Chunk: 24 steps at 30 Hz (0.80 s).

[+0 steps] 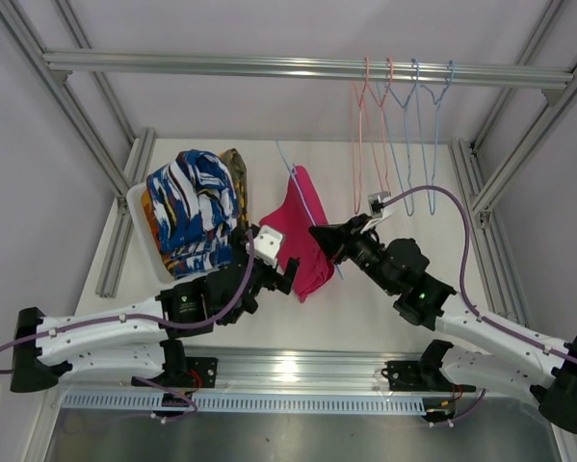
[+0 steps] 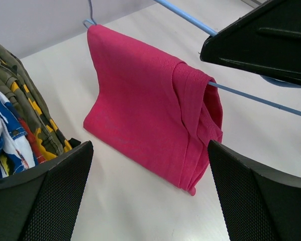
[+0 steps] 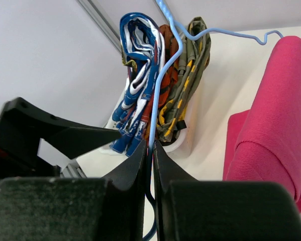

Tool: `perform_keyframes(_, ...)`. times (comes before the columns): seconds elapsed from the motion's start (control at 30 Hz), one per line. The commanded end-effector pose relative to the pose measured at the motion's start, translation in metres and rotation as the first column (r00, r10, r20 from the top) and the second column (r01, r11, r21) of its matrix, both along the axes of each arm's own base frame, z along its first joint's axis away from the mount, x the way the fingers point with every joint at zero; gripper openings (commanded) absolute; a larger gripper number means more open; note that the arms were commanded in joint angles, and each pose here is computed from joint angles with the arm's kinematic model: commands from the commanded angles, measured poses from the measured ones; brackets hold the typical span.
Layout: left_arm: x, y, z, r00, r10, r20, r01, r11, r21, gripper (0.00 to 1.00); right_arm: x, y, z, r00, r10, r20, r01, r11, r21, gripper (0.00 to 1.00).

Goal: Remove the trousers from the hanger

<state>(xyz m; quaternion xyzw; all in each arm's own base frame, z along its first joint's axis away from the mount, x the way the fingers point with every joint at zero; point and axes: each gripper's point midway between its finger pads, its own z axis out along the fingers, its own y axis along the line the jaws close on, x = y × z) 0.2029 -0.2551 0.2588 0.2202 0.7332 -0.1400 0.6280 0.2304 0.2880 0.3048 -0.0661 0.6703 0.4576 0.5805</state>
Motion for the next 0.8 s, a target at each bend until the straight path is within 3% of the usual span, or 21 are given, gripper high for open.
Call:
perform_keyframes(0.0, 0.001, -0.003, -0.007, 0.998, 0.05, -0.035, -0.053, 0.996, -0.076, 1.0, -0.007, -0.007, 0.05, 0.998, -0.028, 0.06, 0.019, 0.988, 0.152, 0.0)
perform_keyframes(0.33, 0.011, -0.026, -0.015, 0.995, 0.096, -0.034, -0.101, 0.971, -0.215, 0.99, -0.014, -0.001, 0.067, 1.0, -0.023, 0.017, 0.02, 0.982, 0.19, 0.0)
perform_keyframes(0.57, 0.018, -0.044, -0.017, 0.993, 0.112, -0.038, -0.118, 0.961, -0.249, 1.0, -0.018, 0.001, 0.072, 1.0, -0.018, 0.011, 0.016, 0.977, 0.212, 0.0)
perform_keyframes(0.77, 0.029, -0.045, -0.037, 0.981, 0.182, -0.068, -0.192, 0.963, -0.188, 0.99, -0.023, 0.003, 0.074, 1.0, -0.002, 0.012, -0.001, 0.975, 0.221, 0.0)
